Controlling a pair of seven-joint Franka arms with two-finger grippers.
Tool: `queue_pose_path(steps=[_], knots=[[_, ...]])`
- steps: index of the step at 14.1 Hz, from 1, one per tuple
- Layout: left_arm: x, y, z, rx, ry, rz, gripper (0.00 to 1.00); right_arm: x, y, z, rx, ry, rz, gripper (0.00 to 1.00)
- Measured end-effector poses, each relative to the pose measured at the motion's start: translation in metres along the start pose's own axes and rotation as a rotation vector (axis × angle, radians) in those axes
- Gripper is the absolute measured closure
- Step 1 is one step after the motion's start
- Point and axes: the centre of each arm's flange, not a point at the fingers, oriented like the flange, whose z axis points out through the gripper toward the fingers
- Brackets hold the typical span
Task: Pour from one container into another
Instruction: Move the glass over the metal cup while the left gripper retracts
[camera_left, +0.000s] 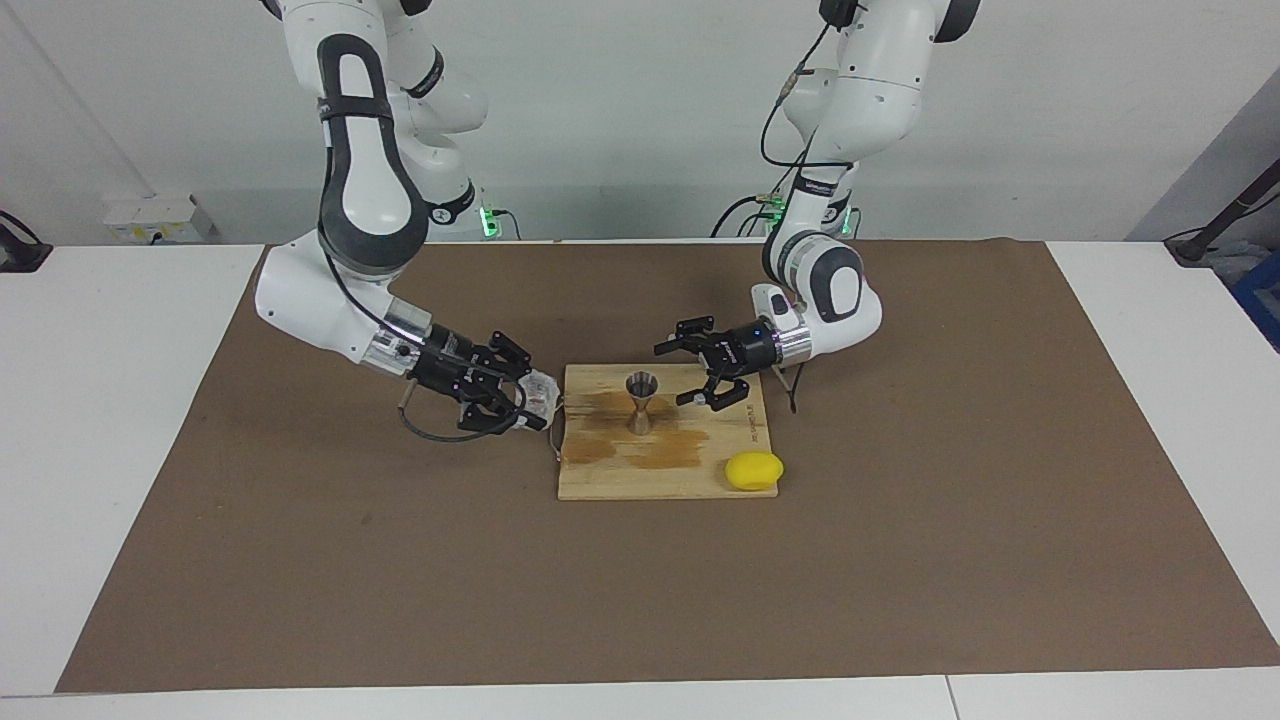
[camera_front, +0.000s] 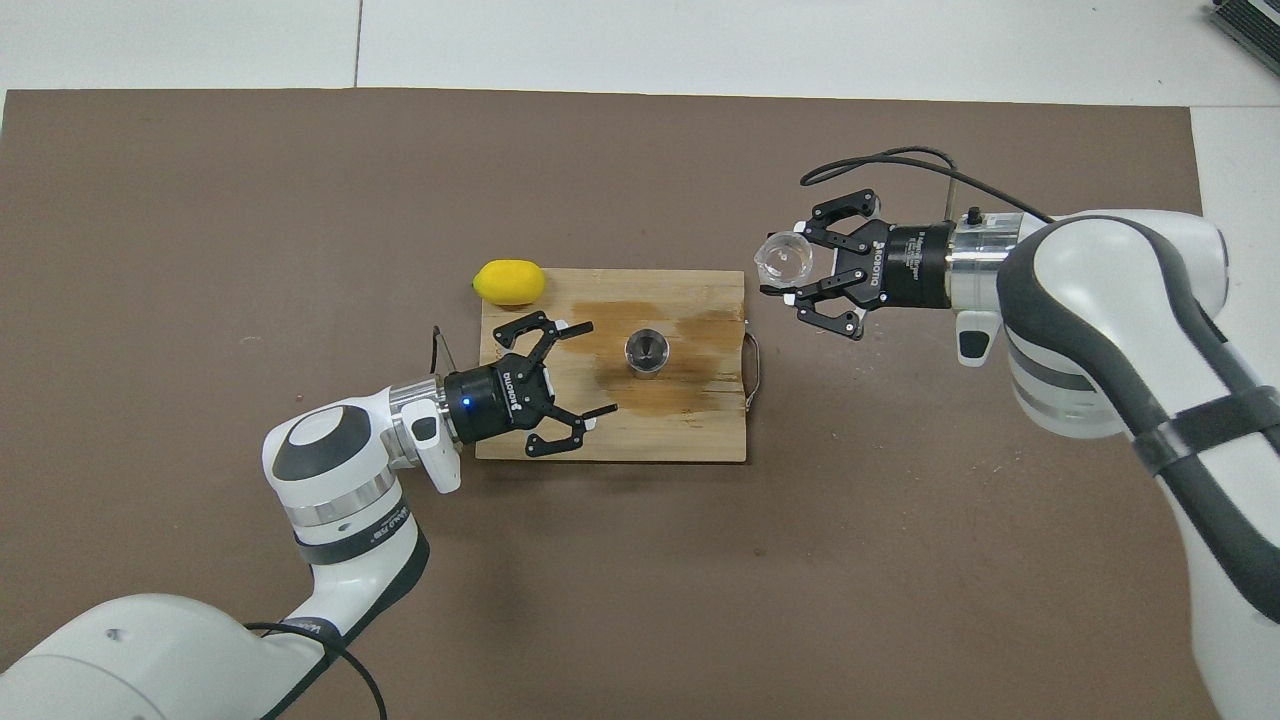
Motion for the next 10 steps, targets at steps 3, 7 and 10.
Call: queue_pose_path(steps=[3,7,10], knots=[[0.003,-0.013,-0.042,-0.028,0.001,0.027,0.0,-0.016,0.009,0.02,-0.014,0.061,-0.031,0.49],[0.007,-0.038,-0.111,-0.076,-0.009,0.074,0.0,-0.032,0.023,0.04,-0.061,0.137,-0.053,0.49],[0.006,-0.05,-0.177,-0.125,-0.036,0.092,0.0,-0.048,0.036,0.057,-0.098,0.177,-0.053,0.49]])
